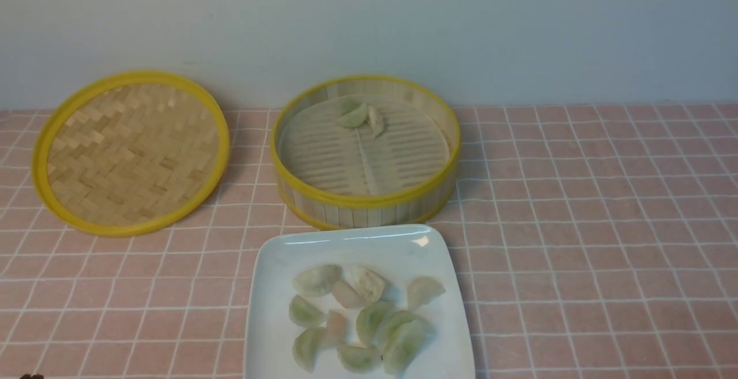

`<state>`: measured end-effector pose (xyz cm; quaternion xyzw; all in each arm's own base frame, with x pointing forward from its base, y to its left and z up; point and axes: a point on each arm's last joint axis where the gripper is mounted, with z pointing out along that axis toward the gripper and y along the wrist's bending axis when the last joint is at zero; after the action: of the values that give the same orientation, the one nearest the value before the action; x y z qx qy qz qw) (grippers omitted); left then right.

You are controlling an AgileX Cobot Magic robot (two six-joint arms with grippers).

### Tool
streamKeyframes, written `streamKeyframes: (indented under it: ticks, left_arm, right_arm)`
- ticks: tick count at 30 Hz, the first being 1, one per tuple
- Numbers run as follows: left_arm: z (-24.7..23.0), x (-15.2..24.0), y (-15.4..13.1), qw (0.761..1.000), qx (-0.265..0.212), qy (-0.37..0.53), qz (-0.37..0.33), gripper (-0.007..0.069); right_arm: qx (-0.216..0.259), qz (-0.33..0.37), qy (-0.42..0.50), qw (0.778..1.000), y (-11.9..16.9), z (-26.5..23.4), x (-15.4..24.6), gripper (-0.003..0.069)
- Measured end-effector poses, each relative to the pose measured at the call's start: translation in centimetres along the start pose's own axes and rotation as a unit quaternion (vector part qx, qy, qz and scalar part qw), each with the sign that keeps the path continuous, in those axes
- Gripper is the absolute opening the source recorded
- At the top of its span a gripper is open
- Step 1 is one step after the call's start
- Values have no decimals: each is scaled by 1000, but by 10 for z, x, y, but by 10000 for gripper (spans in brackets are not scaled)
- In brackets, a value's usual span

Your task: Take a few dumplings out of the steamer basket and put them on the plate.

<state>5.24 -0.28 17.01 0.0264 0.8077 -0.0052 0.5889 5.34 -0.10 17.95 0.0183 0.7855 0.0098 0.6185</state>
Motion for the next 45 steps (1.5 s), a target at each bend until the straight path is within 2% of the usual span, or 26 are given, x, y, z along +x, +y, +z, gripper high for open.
streamKeyframes:
  ticks: [45]
  left_arm:
    - [0,0,0,1000,0,0,0,-6]
  right_arm:
    - [-1,9,-6,1000,0,0,-1,-15]
